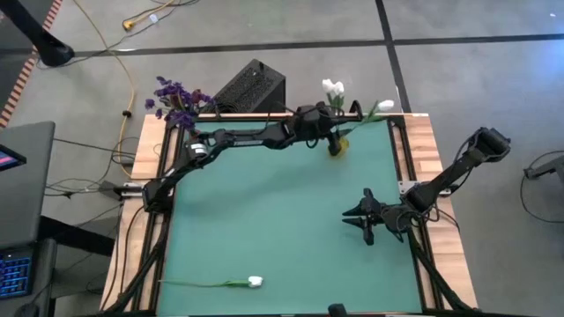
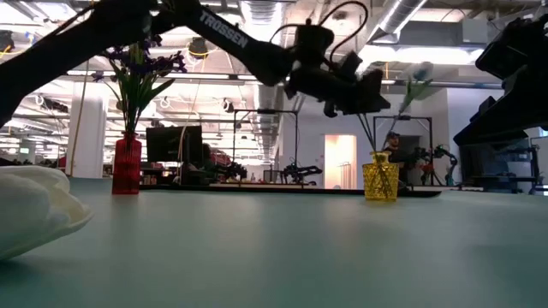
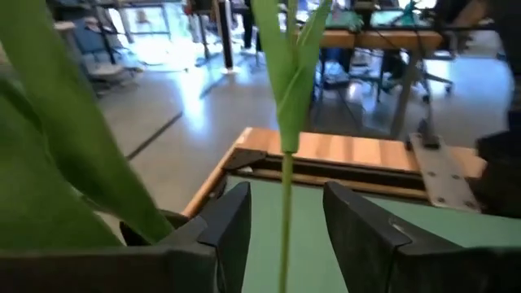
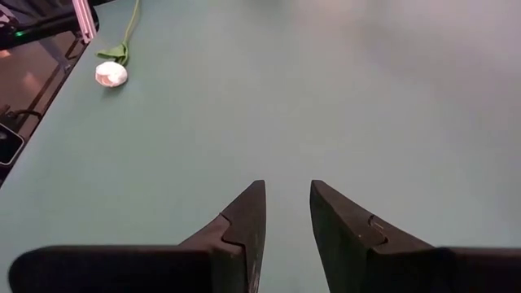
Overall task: Sort flowers into vase by color
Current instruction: Put the white tulip into the yellow vase
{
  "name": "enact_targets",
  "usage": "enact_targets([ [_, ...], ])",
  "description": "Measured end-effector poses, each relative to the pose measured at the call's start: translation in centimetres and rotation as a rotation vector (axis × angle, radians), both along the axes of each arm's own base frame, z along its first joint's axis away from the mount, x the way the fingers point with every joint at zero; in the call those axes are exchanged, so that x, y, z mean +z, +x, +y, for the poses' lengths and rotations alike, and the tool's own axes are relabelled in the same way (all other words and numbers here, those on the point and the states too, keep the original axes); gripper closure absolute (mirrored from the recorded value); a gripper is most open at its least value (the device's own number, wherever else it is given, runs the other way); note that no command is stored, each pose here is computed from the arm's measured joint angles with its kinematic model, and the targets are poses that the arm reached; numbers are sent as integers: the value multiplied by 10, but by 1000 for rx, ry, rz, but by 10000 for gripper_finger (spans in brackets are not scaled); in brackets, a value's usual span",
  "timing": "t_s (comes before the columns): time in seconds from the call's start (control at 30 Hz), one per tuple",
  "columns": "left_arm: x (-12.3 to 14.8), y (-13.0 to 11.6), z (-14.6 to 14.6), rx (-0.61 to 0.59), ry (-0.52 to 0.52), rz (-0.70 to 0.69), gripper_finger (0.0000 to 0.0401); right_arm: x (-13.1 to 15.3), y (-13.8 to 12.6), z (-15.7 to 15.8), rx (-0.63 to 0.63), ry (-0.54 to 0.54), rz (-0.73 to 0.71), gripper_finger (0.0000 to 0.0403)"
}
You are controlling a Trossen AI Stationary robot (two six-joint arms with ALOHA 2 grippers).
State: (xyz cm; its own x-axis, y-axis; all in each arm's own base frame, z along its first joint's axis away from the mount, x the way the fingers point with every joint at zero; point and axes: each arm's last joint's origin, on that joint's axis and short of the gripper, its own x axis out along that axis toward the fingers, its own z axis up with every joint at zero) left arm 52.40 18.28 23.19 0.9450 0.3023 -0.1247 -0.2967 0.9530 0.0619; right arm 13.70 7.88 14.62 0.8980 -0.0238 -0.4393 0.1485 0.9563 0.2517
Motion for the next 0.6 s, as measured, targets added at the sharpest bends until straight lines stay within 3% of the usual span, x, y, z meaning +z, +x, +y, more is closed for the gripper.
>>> enact_targets([
  [0.27,29,-15,-21,-183,-92,154,259,0,0,0,4,-9,0,278],
  [0.43,48,-37,-44,-270,-152,351,259,0,0,0,9,-21,2,278],
  [0.6,68,-68,-89,-384,-229,608,259,0,0,0,23,-53,4,278],
])
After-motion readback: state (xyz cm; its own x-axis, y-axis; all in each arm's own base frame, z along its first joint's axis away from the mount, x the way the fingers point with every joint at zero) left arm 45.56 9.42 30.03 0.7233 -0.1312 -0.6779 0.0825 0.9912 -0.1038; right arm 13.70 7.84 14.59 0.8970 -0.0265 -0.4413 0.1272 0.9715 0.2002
